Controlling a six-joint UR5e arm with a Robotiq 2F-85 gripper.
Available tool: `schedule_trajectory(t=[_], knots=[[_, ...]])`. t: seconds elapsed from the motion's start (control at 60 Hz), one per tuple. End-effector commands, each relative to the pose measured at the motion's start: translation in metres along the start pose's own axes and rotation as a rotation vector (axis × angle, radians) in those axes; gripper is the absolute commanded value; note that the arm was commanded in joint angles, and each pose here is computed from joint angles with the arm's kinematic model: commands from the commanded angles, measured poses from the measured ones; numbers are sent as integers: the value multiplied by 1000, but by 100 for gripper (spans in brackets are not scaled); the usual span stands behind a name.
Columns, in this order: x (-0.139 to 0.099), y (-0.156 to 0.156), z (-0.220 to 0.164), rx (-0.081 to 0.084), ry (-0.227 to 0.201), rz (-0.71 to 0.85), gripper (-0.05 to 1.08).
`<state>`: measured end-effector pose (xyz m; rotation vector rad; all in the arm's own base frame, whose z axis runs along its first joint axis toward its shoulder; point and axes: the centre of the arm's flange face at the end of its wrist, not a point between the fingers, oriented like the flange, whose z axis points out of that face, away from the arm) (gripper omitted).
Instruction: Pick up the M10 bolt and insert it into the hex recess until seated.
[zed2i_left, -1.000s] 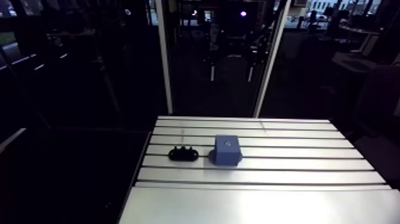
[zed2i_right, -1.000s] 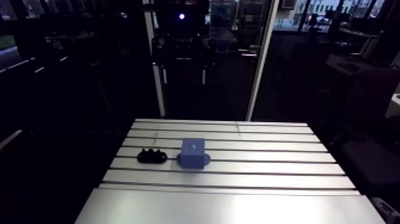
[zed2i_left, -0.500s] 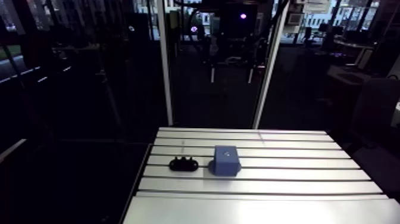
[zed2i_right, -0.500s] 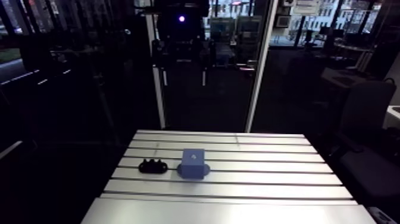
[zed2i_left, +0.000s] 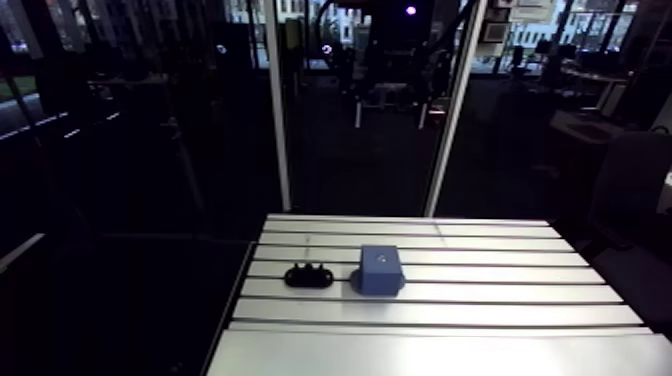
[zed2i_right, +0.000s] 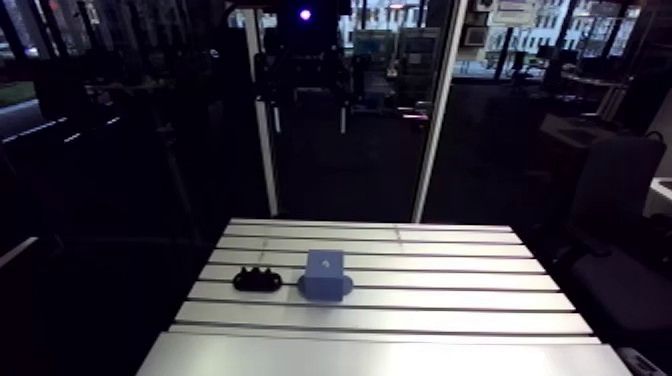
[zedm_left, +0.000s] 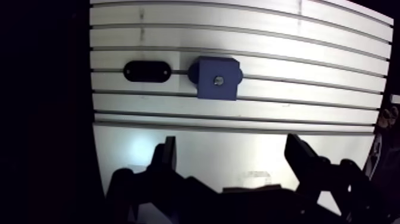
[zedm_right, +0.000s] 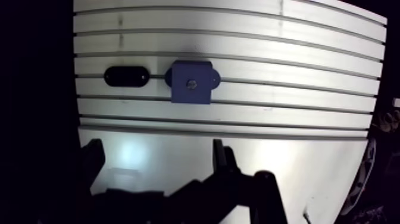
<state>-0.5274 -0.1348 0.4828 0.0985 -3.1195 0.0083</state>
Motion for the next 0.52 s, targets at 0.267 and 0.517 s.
schedule_trajectory(t=[0.267, 0.517], knots=[[1, -1, 0, 1, -1, -5, 2], [3, 0, 5, 3, -8, -5, 2]])
